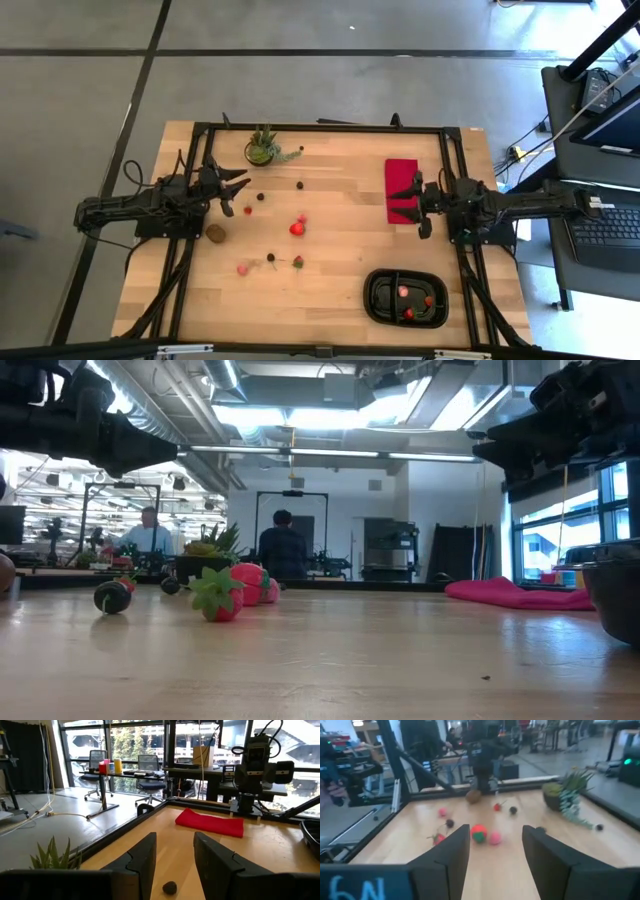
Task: Pick and placing Produce into tupperware
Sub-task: Put the blackberry into the left of the black bin
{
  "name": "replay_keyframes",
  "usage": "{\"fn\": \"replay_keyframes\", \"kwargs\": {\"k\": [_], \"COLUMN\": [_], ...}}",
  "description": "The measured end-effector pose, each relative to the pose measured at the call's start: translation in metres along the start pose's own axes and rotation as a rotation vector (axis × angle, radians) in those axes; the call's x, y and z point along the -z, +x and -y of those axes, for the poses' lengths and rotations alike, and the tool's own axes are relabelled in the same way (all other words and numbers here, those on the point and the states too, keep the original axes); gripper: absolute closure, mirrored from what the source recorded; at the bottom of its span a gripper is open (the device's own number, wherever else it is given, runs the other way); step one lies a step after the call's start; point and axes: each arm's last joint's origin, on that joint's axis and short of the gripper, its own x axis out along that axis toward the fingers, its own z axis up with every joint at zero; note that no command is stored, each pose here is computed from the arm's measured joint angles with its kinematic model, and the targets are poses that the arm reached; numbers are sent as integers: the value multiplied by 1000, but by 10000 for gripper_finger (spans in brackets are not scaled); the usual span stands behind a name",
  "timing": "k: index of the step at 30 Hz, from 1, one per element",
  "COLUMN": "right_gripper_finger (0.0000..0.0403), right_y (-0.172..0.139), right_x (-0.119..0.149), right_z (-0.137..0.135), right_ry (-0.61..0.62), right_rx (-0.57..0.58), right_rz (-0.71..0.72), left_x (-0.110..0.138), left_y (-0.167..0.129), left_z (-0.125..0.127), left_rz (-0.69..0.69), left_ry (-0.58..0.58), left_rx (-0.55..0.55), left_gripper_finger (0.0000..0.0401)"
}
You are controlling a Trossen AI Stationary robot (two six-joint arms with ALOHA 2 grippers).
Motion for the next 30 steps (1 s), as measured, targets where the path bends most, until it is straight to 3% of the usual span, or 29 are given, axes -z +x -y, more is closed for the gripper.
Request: {"fn": "replay_keyframes", "kwargs": {"k": [8, 14, 19, 30], "right_gripper_finger": [219, 219, 219, 219], "right_y": [-13, -21, -26, -39], "right_x": [-7, -8, -11, -5], "right_z": [3, 6, 6, 5], "right_ry": [-4, -46, -69, -78], "right_rx": [43, 176, 177, 178], "right_rz": [67, 83, 121, 91], "left_x": [0, 0, 1, 0], "left_y": [0, 0, 0, 0], "left_z": [0, 0, 0, 1], "left_rz": [0, 0, -5, -5], "left_ry": [-1, -22, -76, -78], "left_rx": [0, 0, 14, 34], "left_gripper_finger": [277, 277, 277, 277]}}
